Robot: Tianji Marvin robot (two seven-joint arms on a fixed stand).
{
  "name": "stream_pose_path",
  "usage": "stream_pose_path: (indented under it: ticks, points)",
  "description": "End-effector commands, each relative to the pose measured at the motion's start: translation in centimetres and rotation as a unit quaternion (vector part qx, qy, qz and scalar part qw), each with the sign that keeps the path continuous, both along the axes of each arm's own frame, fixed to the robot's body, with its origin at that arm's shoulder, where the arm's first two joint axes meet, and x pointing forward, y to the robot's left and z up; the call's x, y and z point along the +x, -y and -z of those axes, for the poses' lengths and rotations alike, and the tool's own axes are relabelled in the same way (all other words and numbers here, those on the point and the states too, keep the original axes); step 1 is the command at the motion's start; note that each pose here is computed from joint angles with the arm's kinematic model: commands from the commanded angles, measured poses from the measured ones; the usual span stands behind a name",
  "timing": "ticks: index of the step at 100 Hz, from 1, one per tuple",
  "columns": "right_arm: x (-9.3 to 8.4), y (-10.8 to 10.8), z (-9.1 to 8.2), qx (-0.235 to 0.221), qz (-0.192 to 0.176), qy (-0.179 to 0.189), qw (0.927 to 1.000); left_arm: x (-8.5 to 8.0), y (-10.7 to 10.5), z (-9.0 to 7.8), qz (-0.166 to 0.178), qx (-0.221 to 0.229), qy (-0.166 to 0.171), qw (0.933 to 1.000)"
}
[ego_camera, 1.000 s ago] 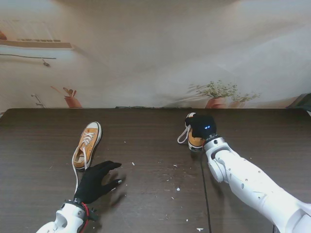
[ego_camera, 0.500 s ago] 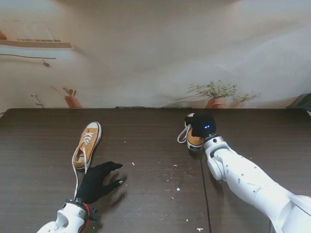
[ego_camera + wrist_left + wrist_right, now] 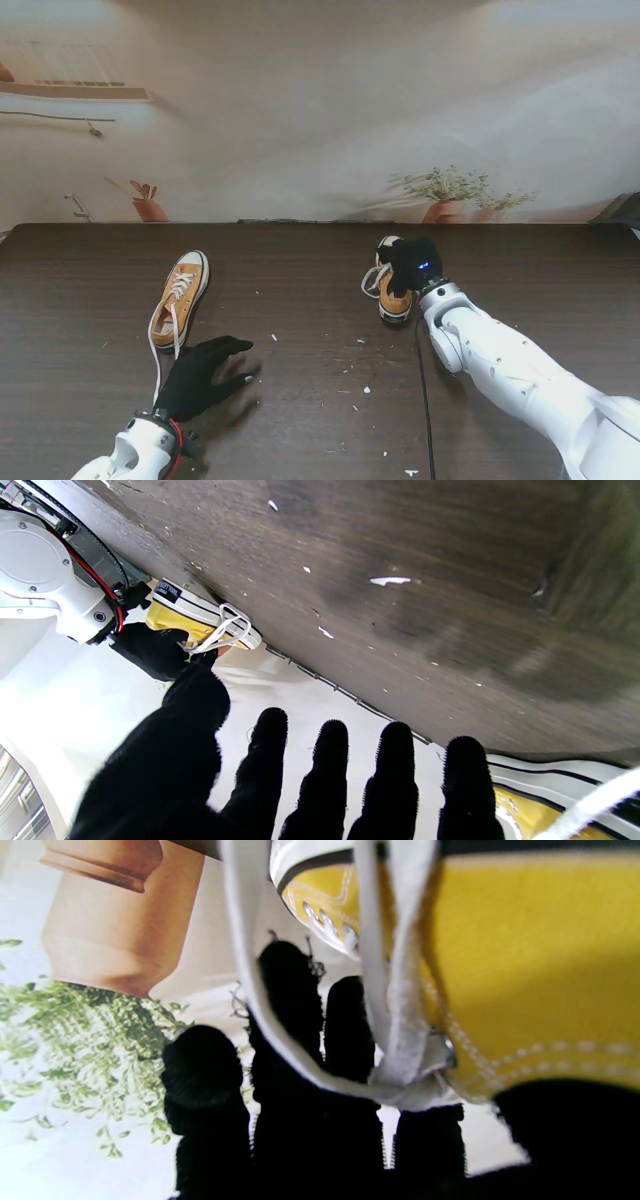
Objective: Tie the shoelaces into a bow on the shoes
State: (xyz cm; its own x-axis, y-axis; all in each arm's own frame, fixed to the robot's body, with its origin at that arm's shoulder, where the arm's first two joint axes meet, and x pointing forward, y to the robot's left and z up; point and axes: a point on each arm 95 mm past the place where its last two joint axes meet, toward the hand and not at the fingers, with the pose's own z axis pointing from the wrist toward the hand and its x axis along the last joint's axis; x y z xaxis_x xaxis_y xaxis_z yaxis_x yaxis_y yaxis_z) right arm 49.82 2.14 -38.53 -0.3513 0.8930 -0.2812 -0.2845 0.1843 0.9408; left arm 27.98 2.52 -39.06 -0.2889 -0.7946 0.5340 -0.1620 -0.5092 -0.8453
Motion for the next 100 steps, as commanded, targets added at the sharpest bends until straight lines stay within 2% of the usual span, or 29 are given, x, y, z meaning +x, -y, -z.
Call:
stream_pose_path:
  ticks: [1, 32, 52, 81, 100]
  points:
    - [0.1, 0.9, 0.0, -0.014, 0.001, -0.01, 0.9999, -0.1, 0.2, -0.1, 0.009, 0.002, -0.005, 0.9999]
    - [-1.3, 0.7, 0.6, -0.039, -0.003, -0.05, 0.998, -0.2, 0.2, -0.3, 0.006, -0.002, 0.0, 1.0]
    - [-2.5, 0.6, 0.0, -0.044, 0.008, -0.074, 0.9962, -0.4, 0.0, -0.6, 0.007, -0.004, 0.006, 0.9999]
    - [-4.0, 1.1, -3.3, -0.028, 0.01, -0.046, 0.9985, -0.8, -0.3, -1.1, 0.01, -0.003, 0.013, 0.9999]
    - [-6.4, 1.4, -6.2, 0.02, -0.002, -0.032, 0.9993, -1.4, -0.4, -1.6, 0.011, 0.003, 0.019, 0.9997]
